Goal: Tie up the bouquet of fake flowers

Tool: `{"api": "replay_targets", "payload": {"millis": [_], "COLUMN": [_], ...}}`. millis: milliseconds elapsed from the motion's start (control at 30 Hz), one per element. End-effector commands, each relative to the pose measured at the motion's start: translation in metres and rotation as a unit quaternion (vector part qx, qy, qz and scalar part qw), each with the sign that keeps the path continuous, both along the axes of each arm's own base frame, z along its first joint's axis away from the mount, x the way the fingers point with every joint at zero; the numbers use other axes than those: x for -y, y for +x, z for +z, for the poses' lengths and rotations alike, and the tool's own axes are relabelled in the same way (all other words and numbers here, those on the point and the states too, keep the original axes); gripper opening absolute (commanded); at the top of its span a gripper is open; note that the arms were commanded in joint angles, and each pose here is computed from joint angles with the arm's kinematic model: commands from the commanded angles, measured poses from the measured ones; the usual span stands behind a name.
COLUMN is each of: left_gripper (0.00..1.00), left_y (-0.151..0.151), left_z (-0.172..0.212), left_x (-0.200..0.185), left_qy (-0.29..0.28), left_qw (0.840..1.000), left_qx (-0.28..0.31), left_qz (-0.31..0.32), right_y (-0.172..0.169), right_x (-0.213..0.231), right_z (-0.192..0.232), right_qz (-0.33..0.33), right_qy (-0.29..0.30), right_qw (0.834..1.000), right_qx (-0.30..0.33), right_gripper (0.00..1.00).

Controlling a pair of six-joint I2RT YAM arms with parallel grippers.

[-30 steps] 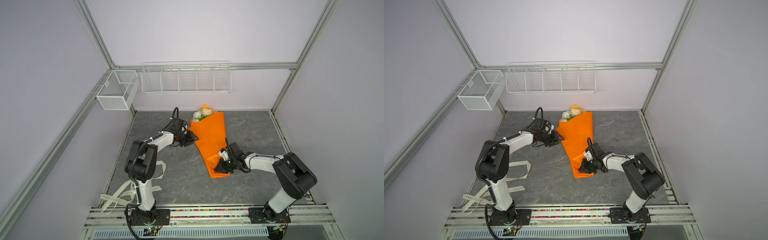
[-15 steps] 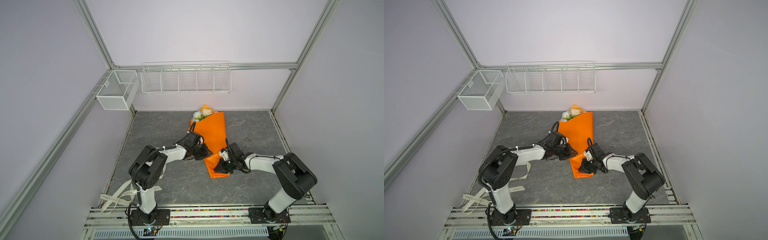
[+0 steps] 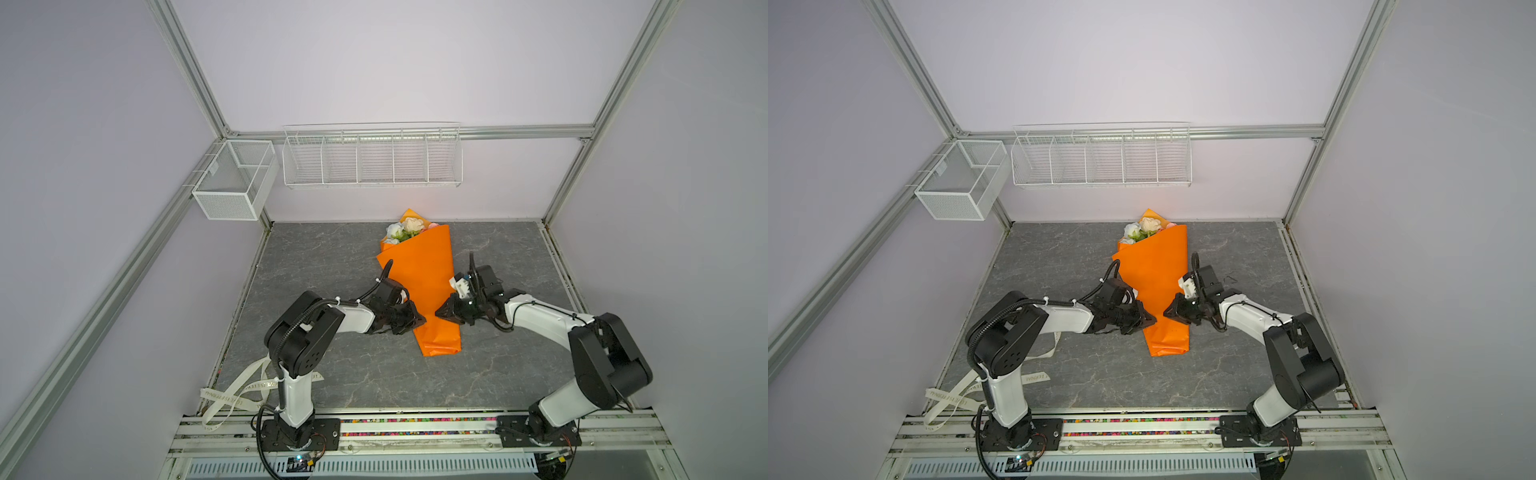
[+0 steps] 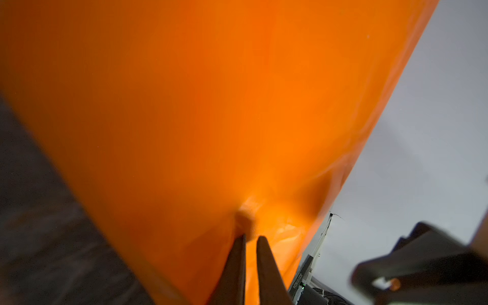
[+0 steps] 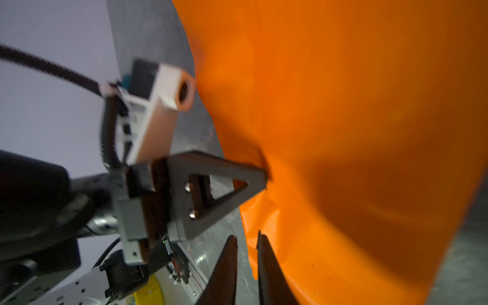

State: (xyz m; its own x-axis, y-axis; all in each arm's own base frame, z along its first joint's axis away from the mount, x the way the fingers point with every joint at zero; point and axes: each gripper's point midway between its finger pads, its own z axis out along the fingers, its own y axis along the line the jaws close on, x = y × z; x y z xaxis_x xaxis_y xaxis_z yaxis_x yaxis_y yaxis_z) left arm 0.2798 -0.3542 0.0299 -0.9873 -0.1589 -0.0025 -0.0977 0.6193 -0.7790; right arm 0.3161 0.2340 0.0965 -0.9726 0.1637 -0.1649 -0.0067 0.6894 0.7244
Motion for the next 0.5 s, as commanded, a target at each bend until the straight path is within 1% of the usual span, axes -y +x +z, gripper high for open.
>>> {"api": "replay_targets", "payload": {"millis": [0, 100, 167, 300, 367, 400, 467], "left_gripper": [0.12, 0.12, 0.10, 0.06, 0.03, 0.01, 0.00], "left_y": [-0.008, -0.007, -0.008, -0.011, -0.013, -0.015, -0.016], "left_z": [-0.024, -0.025, -0.027, -0.033, -0.038, -0.041, -0.046], "left_x": [-0.013, -0.011, -0.009, -0.013, -0.018, -0.022, -0.026], "left_qy": [0.057, 0.060, 0.059, 0.071, 0.084, 0.091, 0.100], "left_qw": [0.998, 0.998, 0.998, 0.997, 0.996, 0.995, 0.994], "left_qx": [-0.010, -0.009, -0.012, -0.018, -0.020, -0.023, -0.025], "left_qz": [-0.012, -0.023, -0.029, -0.035, -0.036, -0.034, -0.035], "right_y": [0.034, 0.072, 0.096, 0.129, 0.141, 0.151, 0.164], "right_x": [0.010, 0.010, 0.012, 0.017, 0.015, 0.024, 0.030], "right_z": [0.003, 0.002, -0.008, -0.037, -0.049, -0.055, -0.063], "right_qz": [0.004, -0.002, -0.009, -0.020, -0.023, -0.035, -0.045], "right_qy": [0.013, 0.041, 0.045, 0.052, 0.052, 0.051, 0.054], "right_qw": [1.000, 0.999, 0.999, 0.998, 0.998, 0.998, 0.997], "right_qx": [0.013, 0.016, 0.013, -0.005, -0.001, -0.004, -0.009], "right_gripper": [0.16, 0.15, 0.14, 0.14, 0.14, 0.14, 0.15]}}
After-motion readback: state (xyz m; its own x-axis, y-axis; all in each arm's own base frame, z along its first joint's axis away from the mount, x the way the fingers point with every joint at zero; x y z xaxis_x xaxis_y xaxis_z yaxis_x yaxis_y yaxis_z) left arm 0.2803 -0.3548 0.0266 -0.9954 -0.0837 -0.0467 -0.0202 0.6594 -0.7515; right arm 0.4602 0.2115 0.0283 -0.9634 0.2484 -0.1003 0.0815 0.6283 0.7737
